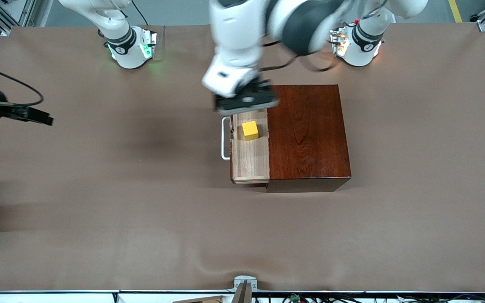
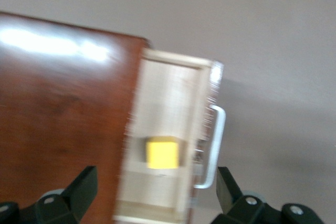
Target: Open drawer, take yellow block, close drawer
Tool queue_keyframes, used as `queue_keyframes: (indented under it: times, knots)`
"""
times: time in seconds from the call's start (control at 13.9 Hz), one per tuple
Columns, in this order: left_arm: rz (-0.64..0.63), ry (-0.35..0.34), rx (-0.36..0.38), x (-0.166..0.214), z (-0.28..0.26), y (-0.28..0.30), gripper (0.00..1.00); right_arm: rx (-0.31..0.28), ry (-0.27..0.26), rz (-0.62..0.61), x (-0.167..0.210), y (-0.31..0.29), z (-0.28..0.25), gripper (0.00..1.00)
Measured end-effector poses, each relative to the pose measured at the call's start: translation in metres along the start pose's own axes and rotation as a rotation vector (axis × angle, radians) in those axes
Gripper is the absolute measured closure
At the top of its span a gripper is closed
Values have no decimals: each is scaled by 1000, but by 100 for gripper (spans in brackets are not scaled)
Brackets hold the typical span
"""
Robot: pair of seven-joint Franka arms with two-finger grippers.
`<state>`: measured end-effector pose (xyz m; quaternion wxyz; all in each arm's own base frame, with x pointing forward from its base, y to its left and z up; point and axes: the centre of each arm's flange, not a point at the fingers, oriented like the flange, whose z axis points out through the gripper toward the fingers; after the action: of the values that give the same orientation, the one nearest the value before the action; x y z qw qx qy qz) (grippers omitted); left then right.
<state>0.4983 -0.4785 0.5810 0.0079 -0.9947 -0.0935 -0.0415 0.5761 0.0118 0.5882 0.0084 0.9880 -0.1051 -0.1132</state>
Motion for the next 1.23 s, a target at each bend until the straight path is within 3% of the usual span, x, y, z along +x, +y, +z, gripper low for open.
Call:
queue_keyframes:
  times: [0.43, 0.94, 1.23]
  knots:
    - [28, -103, 78, 84, -42, -150, 0, -18, -9, 95, -30, -93, 5, 0]
    - [142, -170, 49, 132, -45, -330, 0, -122, -46, 367, -79, -247, 72, 0]
    - [174, -152, 12, 111, -22, -392, 0, -1, -124, 614, -87, -306, 100, 0]
